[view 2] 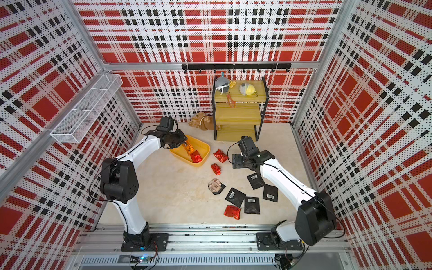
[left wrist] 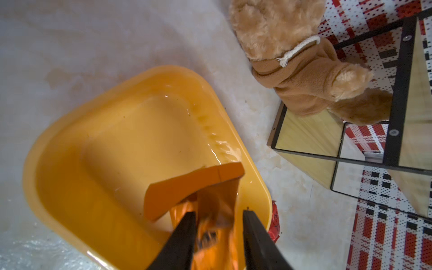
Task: Put the tea bags into the storage box
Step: Place the tea bag in the storage box, then pick up the tea bag from the center of the board.
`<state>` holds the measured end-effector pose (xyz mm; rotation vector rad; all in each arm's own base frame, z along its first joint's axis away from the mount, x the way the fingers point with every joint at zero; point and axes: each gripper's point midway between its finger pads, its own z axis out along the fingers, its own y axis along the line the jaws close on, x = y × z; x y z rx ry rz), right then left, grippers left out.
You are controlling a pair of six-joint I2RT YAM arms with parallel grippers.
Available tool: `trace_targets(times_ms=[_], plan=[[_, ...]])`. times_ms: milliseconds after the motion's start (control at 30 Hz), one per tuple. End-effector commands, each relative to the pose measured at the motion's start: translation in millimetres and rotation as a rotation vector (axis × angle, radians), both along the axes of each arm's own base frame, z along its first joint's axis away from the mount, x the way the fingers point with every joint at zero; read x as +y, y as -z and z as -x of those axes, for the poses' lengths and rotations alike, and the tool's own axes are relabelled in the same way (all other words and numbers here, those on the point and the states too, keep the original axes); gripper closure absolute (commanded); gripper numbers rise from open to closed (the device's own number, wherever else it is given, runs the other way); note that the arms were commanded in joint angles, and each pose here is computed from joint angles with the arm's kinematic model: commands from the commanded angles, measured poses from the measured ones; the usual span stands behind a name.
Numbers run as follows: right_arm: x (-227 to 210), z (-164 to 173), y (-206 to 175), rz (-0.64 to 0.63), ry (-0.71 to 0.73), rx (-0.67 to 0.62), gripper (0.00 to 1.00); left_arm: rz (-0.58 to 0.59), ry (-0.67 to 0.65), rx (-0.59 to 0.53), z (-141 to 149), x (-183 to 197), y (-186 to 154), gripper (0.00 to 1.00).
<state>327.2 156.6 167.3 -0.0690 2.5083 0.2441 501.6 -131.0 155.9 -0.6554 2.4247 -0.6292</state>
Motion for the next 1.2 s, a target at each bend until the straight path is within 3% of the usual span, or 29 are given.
trace_targets(times_ms=[0, 133, 267, 333, 533, 700, 1167], plan=[[11.1, 20.9, -0.3, -0.166, 0.081, 0.004, 0.16, -0.001, 0.049, -0.047, -11.7, -8.6, -10.1, 0.47], [25.2, 53.1, 18.9, -0.189, 0.107, 0.056, 0.16, -0.016, 0.062, -0.048, -12.3, -10.5, -6.3, 0.32], [27.7, 83.8, 34.0, -0.191, 0.13, 0.118, 0.15, -0.021, 0.063, -0.097, -7.9, -10.0, -21.3, 0.16], [24.4, 96.0, 33.1, -0.191, 0.141, 0.121, 0.15, -0.016, 0.068, -0.121, -3.5, -10.5, -31.6, 0.13], [21.6, 139.7, 45.1, -0.203, 0.117, 0.2, 0.18, 0.001, 0.091, -0.156, 24.2, -14.5, -49.7, 0.12], [18.5, 165.4, 54.7, -0.283, 0.107, 0.233, 0.28, 0.021, 0.116, -0.161, 57.0, -31.9, -54.6, 0.12], [15.1, 196.0, 89.8, -0.277, 0.032, 0.354, 0.44, 0.03, 0.118, -0.141, 129.3, -52.4, -40.5, 0.12]])
